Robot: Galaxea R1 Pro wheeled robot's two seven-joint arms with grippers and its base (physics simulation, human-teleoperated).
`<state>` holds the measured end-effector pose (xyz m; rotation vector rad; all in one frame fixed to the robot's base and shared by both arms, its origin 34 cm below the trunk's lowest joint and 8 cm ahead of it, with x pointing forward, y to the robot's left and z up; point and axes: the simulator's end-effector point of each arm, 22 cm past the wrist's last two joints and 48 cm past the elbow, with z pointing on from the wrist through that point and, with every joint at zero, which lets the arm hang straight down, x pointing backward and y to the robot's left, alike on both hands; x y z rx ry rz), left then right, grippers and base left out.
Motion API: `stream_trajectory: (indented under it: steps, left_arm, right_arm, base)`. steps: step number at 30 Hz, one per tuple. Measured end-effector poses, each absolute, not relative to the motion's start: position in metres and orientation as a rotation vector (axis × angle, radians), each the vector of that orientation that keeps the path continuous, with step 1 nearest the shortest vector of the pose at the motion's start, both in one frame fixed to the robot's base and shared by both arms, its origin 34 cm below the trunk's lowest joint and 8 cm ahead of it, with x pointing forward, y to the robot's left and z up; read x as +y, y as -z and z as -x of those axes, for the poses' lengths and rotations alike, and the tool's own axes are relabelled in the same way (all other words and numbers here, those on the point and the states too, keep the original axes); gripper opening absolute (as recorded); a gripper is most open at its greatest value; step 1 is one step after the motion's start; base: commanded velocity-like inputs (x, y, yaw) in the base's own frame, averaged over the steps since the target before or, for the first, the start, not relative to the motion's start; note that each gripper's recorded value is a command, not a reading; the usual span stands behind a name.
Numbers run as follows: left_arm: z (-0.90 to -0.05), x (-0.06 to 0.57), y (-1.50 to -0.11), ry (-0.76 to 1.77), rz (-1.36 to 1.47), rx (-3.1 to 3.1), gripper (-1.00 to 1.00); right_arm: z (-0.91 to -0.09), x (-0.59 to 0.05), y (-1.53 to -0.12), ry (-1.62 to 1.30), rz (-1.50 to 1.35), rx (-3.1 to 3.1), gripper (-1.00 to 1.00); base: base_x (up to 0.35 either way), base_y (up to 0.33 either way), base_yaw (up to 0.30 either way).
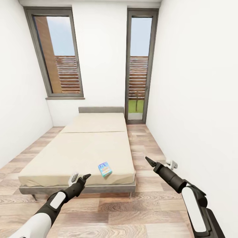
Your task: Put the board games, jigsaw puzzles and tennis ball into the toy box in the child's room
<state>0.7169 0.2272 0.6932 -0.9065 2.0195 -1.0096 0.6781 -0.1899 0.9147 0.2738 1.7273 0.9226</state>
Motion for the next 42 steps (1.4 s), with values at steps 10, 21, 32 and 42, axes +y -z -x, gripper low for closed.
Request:
stream_trajectory:
  steps: [10, 21, 32, 42]
  left_arm:
    - [-0.716, 0.23, -0.675, 1.006, 0.907, 2.018, 1.0]
    - [-0.714, 0.232, -0.655, 1.001, 0.905, 2.018, 1.0]
    - [-0.711, 0.228, -0.635, 1.007, 0.899, 2.02, 1.0]
    - [-0.709, 0.227, -0.616, 1.009, 0.898, 2.018, 1.0]
  right_arm:
    - [-0.677, -0.19, -0.892, -0.925, -0.282, 1.736, 1.0]
    - [-0.675, -0.189, -0.864, -0.928, -0.293, 1.749, 1.0]
    - [-0.673, -0.19, -0.842, -0.928, -0.294, 1.75, 1.0]
    - [-0.67, -0.19, -0.822, -0.928, -0.295, 1.751, 1.0]
  base:
    - [0.0, 0.0, 0.0]
    - [0.0, 0.0, 0.0]
    - [0.0, 0.0, 0.0]
    - [0.0, 0.0, 0.0]
